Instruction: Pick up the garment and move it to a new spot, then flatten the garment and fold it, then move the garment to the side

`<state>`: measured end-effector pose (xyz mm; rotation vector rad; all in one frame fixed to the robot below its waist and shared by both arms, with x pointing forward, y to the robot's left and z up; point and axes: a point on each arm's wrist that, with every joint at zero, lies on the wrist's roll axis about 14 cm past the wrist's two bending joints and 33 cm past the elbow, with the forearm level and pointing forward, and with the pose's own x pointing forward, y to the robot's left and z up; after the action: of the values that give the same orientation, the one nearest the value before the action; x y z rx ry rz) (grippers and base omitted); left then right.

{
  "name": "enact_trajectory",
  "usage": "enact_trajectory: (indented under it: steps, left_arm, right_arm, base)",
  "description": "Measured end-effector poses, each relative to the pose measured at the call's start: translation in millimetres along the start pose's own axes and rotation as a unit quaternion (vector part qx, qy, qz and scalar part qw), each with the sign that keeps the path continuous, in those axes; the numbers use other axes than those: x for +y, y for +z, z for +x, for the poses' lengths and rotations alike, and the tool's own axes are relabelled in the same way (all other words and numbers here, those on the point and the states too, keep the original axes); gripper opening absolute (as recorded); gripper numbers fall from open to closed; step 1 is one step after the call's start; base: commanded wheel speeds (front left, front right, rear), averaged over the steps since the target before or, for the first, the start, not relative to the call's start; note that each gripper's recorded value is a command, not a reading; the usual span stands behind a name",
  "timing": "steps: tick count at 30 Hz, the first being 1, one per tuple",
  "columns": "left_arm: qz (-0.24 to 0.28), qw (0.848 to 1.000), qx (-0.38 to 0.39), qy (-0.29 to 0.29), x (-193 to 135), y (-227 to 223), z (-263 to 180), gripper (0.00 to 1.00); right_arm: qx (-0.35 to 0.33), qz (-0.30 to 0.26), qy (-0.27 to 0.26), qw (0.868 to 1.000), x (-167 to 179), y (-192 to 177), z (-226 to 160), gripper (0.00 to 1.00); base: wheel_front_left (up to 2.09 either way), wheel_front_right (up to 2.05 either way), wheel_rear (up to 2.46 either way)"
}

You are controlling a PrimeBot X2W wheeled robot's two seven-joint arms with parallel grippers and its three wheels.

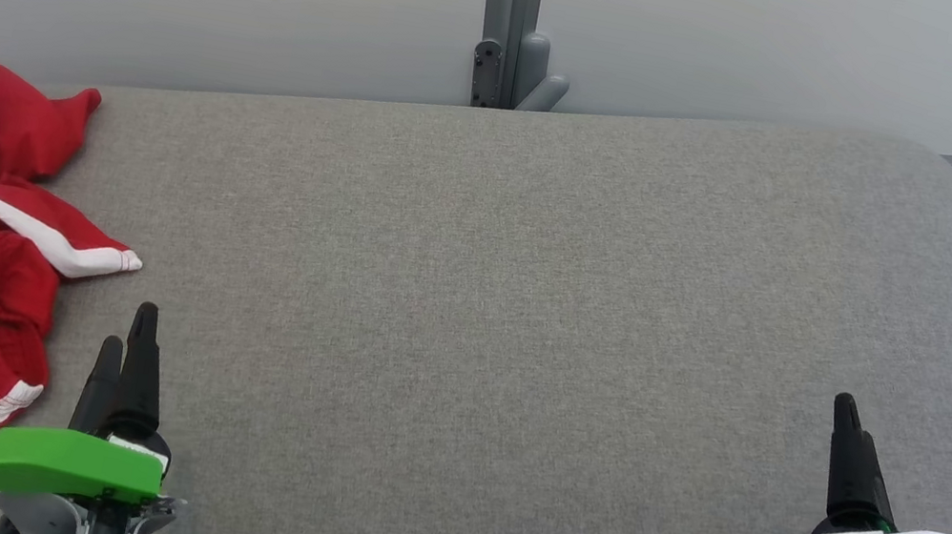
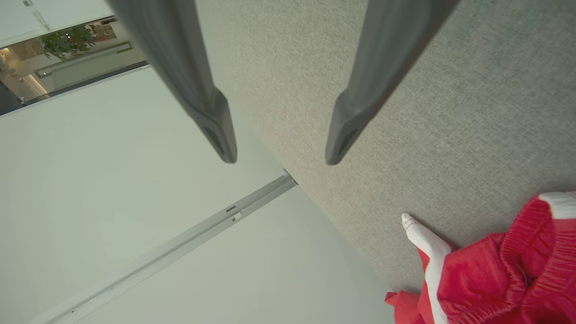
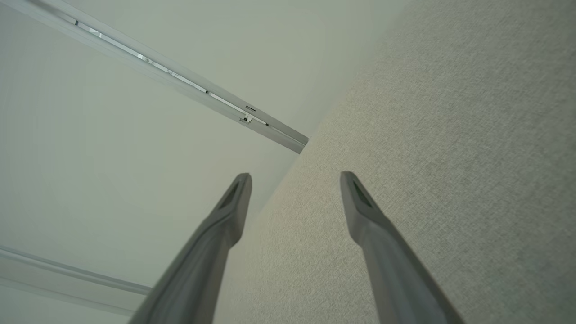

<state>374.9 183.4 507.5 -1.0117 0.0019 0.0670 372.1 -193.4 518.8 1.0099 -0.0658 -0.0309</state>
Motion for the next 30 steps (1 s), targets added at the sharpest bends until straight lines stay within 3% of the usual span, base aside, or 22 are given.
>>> enact_trajectory:
  steps: [9, 30]
  left_arm:
    - [0.093, 0.996, -0.007, -0.009, -7.6, -1.2, -3.4, 1.00]
    - [0.256, 0.966, -0.023, -0.011, -5.6, -0.8, -13.3, 1.00]
  right_arm:
    - [0.008, -0.111, 0.028, 0.993, 15.4, -8.4, -1.8, 1.00]
    - [0.009, -0.244, 0.051, 0.968, 21.7, -18.2, -9.1, 1.00]
  base:
    - [0.00, 0.00, 0.00]
    - [0.00, 0.00, 0.00]
